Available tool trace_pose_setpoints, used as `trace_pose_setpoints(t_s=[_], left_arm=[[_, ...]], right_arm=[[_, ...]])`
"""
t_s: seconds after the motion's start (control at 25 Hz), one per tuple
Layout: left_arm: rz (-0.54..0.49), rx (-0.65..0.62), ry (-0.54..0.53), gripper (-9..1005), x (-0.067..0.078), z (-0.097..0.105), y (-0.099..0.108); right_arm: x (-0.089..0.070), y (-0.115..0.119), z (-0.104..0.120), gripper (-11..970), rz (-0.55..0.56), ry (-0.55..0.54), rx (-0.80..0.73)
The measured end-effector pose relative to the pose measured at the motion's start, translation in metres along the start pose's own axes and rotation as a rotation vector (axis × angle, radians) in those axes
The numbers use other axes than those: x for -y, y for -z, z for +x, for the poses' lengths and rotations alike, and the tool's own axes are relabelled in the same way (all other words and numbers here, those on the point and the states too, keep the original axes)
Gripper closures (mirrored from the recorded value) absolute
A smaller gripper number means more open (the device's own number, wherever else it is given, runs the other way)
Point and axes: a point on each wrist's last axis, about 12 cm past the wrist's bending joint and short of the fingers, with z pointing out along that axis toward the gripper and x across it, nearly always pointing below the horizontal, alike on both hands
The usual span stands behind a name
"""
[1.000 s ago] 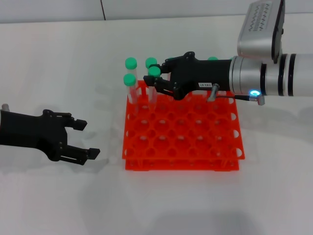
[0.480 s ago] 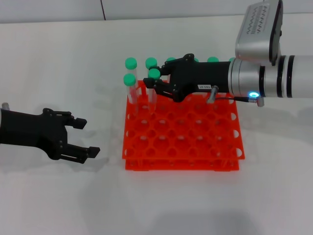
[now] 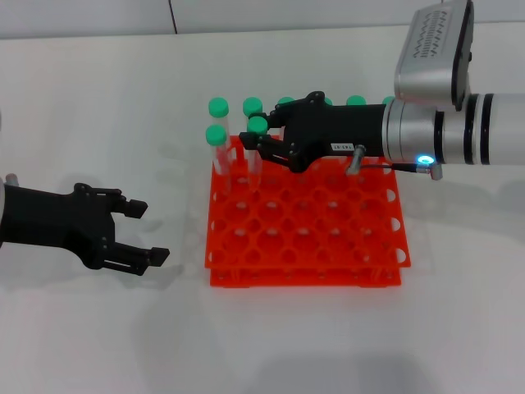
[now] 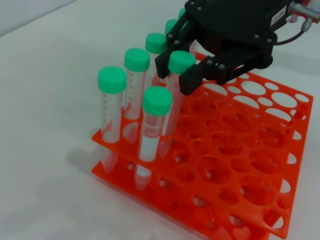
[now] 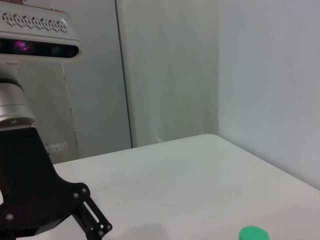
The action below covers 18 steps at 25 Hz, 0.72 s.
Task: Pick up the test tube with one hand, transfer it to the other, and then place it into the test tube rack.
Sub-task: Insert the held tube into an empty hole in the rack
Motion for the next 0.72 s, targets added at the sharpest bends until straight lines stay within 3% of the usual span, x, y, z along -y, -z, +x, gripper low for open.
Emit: trace_pose_setpoints(t_s=[0.48,0.72], left_arm=[[-0.002,0.0,0.0,130,-0.0003,-0.0001,-0.0001],[-0.003,0.0,-0.002,130,-0.0003,0.0002,0.0]], right_arm=[[0.0002,-0.0011,-0.002,633,-0.003,0.005,0.002],[0.0003,-0.0002,-0.0043,524,-0.008,0.014,0.007]])
